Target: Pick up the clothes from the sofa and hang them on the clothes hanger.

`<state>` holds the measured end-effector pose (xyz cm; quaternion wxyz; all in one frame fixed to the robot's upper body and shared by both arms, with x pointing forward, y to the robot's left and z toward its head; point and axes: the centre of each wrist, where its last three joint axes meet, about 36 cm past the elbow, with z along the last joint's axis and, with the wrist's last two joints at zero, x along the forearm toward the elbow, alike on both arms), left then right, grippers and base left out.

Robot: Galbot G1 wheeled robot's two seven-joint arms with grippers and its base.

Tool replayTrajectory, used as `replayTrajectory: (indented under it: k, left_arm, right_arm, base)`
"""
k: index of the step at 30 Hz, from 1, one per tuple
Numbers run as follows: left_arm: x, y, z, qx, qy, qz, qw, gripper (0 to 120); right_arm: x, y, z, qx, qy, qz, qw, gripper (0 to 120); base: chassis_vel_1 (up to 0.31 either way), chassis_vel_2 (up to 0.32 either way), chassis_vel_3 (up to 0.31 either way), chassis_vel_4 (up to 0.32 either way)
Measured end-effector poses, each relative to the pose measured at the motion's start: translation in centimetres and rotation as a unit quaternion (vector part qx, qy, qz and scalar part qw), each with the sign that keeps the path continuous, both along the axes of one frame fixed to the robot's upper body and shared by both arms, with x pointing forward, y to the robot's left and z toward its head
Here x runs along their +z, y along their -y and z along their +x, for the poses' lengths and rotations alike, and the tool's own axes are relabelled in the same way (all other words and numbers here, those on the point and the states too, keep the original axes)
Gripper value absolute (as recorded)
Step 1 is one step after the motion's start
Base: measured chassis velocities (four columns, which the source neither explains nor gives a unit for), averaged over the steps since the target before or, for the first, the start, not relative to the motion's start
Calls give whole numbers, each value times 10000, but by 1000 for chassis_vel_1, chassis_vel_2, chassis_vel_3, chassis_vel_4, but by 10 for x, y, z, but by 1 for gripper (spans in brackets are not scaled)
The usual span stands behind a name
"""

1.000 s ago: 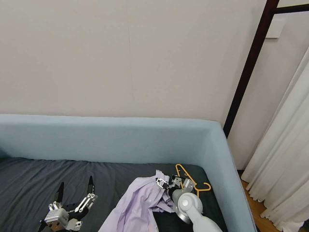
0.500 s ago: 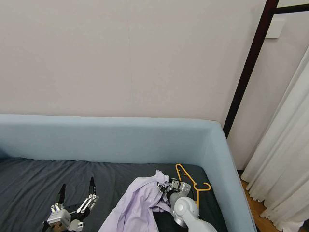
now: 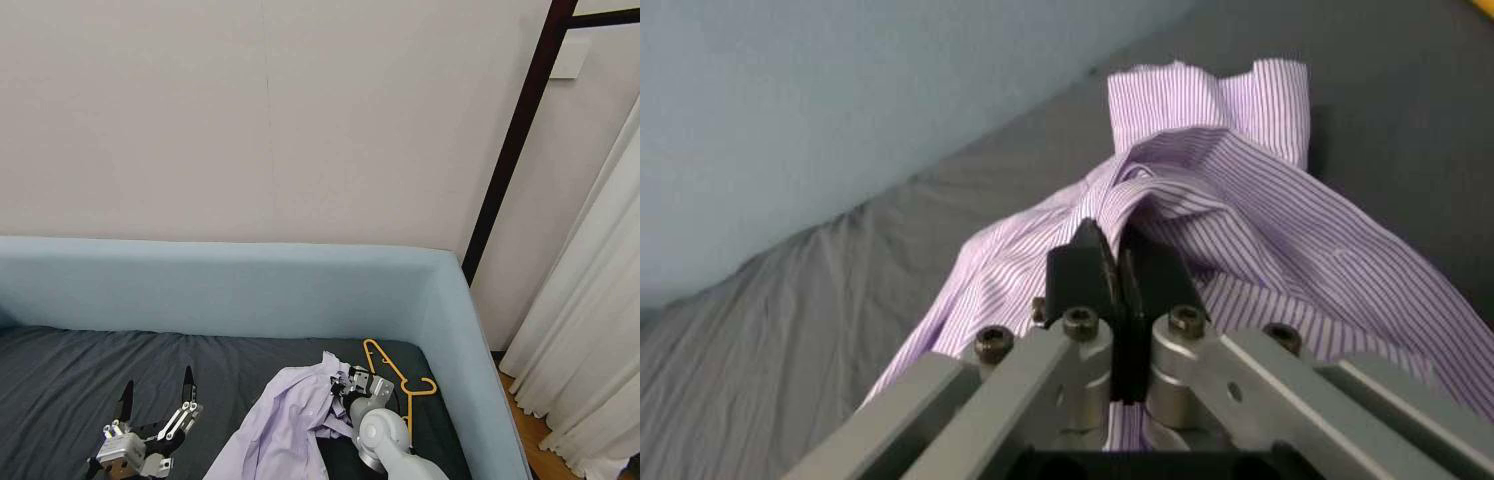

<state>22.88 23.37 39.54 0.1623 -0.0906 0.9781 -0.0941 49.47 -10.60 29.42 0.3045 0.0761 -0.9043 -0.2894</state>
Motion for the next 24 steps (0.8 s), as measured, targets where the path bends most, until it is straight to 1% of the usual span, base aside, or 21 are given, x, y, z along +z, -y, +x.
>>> replayTrajectory:
  k: [3, 4, 5, 8, 9, 10, 11, 12, 13, 14, 15, 18, 19, 21, 22, 24]
  left_arm:
    - [0, -1, 1, 21, 3, 3, 10000, 100]
    - [0, -1, 1, 21, 3, 3, 10000, 100]
    - [0, -2, 1, 27, 4, 0, 10000, 100]
    - [3, -1, 2, 18, 47, -7, 10000, 100]
    - [3, -1, 2, 18, 47, -7, 10000, 100]
    - [4, -1, 2, 14, 67, -11, 10000, 100]
    - [5, -1, 2, 11, 76, -13, 10000, 100]
    - [8, 0, 2, 3, 117, -17, 9999, 100]
    - [9, 0, 2, 0, 132, -18, 9999, 100]
    - [9, 0, 2, 0, 132, -18, 9999, 100]
    - [11, 0, 2, -5, 159, -17, 9999, 100]
    - [16, 0, 2, -11, 207, -16, 9998, 100]
    - [16, 0, 2, -11, 207, -16, 9998, 100]
    - [18, 0, 2, 2, 234, -24, 9997, 100]
    - [19, -1, 2, 8, 241, -25, 9997, 100]
    - [20, -1, 1, 22, 254, -22, 9997, 100]
  right_arm:
    - [10, 5, 1, -53, 526, 156, 9985, 0]
    - [10, 5, 1, -53, 526, 156, 9985, 0]
    - [14, 7, 1, -60, 704, 193, 9973, 0]
    - [56, 25, 14, 76, 1862, 358, 9818, 0]
    - [56, 25, 14, 76, 1862, 358, 9818, 0]
    - [72, 30, 18, 144, 2153, 395, 9757, 0]
    - [78, 33, 20, 173, 2263, 405, 9731, 0]
    - [113, 44, 32, 368, 2820, 443, 9577, 0]
    - [124, 48, 35, 442, 2996, 445, 9520, 0]
    - [124, 48, 35, 442, 2996, 445, 9520, 0]
    - [147, 55, 43, 644, 3346, 414, 9393, 0]
    - [192, 69, 61, 1024, 3962, 301, 9119, 0]
    - [192, 69, 61, 1024, 3962, 301, 9119, 0]
    - [231, 77, 73, 1183, 4338, 285, 8927, 0]
    - [255, 79, 77, 1266, 4570, 304, 8799, 0]
    - [284, 82, 74, 1474, 4910, 349, 8579, 0]
  base:
    - [0, 0, 0, 0]
    - [0, 0, 0, 0]
    - [0, 0, 0, 0]
    - [0, 0, 0, 0]
    - [0, 0, 0, 0]
    - [0, 0, 0, 0]
    - [0, 0, 0, 0]
    - [0, 0, 0, 0]
    - [0, 0, 0, 0]
    - [0, 0, 0, 0]
    - [0, 0, 0, 0]
    - [0, 0, 0, 0]
    - [0, 0, 0, 0]
    - [0, 0, 0, 0]
    - [0, 0, 0, 0]
    - [0, 0, 0, 0]
